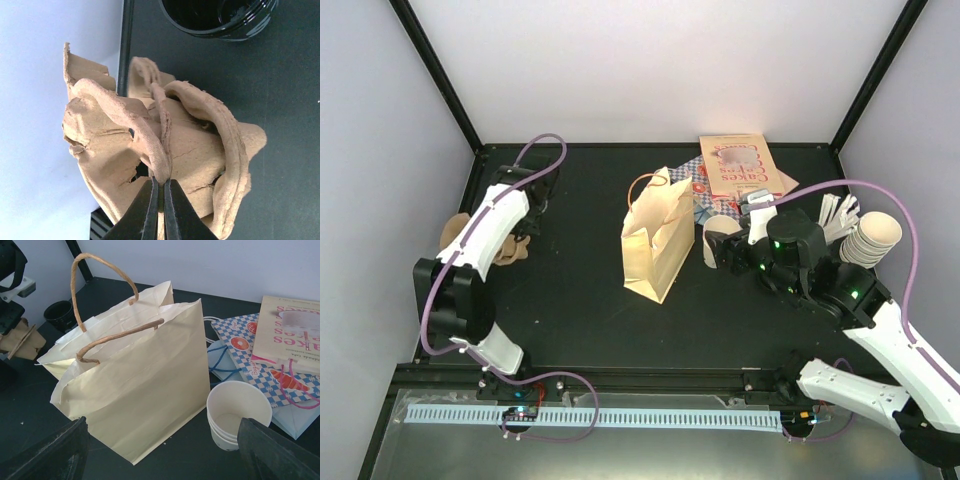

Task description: Pack the takeout coffee

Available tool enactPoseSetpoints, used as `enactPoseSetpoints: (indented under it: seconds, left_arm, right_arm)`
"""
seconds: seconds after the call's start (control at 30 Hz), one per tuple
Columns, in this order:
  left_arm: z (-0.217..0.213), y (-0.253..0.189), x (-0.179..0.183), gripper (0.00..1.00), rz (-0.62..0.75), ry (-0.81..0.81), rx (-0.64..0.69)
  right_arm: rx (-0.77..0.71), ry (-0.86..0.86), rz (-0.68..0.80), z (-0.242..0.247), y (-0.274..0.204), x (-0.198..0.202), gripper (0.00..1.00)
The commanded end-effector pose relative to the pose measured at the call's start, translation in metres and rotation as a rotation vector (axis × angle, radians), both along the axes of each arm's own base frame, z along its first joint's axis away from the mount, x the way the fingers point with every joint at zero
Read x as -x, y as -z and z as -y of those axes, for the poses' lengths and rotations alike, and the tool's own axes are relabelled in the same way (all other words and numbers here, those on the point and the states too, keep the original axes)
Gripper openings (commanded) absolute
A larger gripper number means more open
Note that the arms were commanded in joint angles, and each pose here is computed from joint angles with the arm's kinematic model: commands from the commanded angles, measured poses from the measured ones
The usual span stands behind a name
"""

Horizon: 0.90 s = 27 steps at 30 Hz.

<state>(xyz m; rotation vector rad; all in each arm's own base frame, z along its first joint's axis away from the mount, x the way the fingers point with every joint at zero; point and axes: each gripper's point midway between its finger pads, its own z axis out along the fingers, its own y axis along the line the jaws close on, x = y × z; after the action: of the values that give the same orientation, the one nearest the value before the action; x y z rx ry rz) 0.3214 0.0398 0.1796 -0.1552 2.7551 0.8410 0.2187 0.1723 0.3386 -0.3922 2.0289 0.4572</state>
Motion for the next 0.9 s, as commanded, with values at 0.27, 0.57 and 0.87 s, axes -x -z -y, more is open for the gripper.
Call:
enactPoseSetpoints:
  seconds: [0.27,0.57,0.87]
  left_arm:
    - [-0.002,-0.025,0.009,0.02,-0.035,0.008,-0.192]
    - [0.03,-0.012,0.009,0.03,-0.091,0.077,-0.38]
    - [0.077,0.04,0.014,0.04,-0.164,0.179,-0.462]
  right_arm:
    - [-0.026,-0.016,0.014,-0.003,-0.011,0.001,0.83]
    - [-0.026,-0.013,0.006,-0.003,-0.009,0.001,0.83]
    - [-0.026,-0.008,-0.002,-0.002,-0.008,0.001,0.83]
